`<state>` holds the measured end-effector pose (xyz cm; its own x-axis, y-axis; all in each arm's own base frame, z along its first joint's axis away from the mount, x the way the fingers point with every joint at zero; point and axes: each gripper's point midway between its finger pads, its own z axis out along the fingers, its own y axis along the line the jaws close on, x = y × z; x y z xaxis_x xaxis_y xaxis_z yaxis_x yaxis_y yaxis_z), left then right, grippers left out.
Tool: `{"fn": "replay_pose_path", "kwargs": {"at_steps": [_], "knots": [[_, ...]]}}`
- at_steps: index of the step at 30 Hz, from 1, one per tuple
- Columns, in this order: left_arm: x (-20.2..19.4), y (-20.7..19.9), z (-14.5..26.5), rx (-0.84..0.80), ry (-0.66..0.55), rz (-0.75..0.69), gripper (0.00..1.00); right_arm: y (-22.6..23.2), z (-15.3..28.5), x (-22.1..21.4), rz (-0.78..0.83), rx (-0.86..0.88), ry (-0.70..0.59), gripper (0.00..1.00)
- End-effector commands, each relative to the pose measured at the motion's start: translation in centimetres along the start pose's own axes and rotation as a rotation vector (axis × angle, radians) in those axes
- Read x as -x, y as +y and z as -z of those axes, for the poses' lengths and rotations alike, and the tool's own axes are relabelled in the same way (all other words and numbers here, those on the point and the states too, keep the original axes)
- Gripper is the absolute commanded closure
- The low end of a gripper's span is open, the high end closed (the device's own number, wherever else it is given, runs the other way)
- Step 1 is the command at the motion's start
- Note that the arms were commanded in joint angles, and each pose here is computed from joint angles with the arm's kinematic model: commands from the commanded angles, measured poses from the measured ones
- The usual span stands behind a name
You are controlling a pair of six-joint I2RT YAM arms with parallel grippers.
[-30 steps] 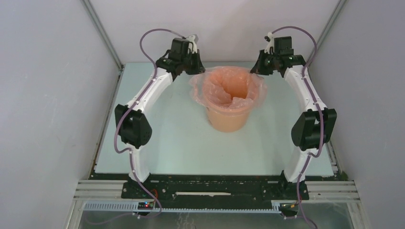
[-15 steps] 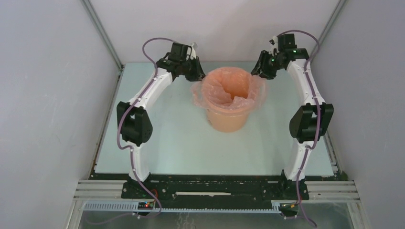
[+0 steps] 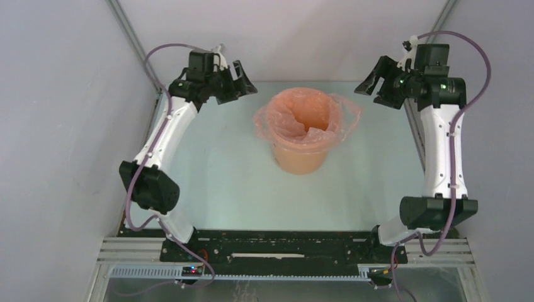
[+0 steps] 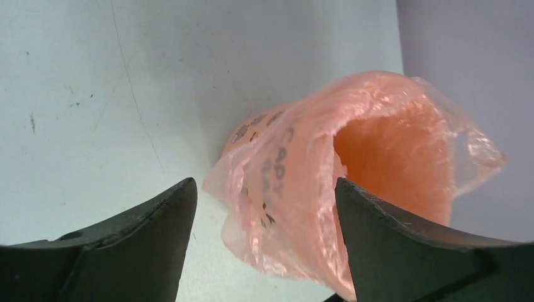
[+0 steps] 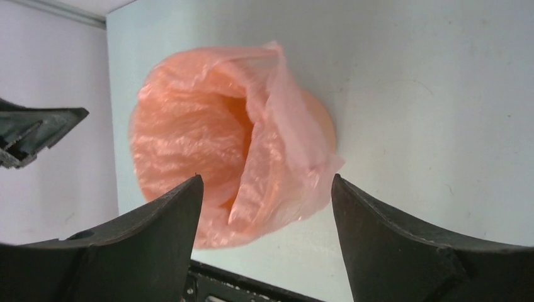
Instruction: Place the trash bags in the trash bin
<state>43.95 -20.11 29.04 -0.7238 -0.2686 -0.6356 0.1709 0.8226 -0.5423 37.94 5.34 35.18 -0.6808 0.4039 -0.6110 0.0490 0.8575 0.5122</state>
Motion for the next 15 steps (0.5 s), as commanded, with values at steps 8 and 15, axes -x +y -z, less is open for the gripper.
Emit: {"fn": "replay_pose_path", "kwargs": {"at_steps": [8,15], "knots": [[-5.7,-1.2,0.9,-0.250,0.062,0.228,0.09,-2.6,-3.1,-5.1,-0.040,0.056,0.056,0.20],[-9.6,1.1,-2.4,-0.237,0.151,0.350,0.22,-4.8,-7.6,-6.0,-0.089,0.074,0.077,0.49]]}}
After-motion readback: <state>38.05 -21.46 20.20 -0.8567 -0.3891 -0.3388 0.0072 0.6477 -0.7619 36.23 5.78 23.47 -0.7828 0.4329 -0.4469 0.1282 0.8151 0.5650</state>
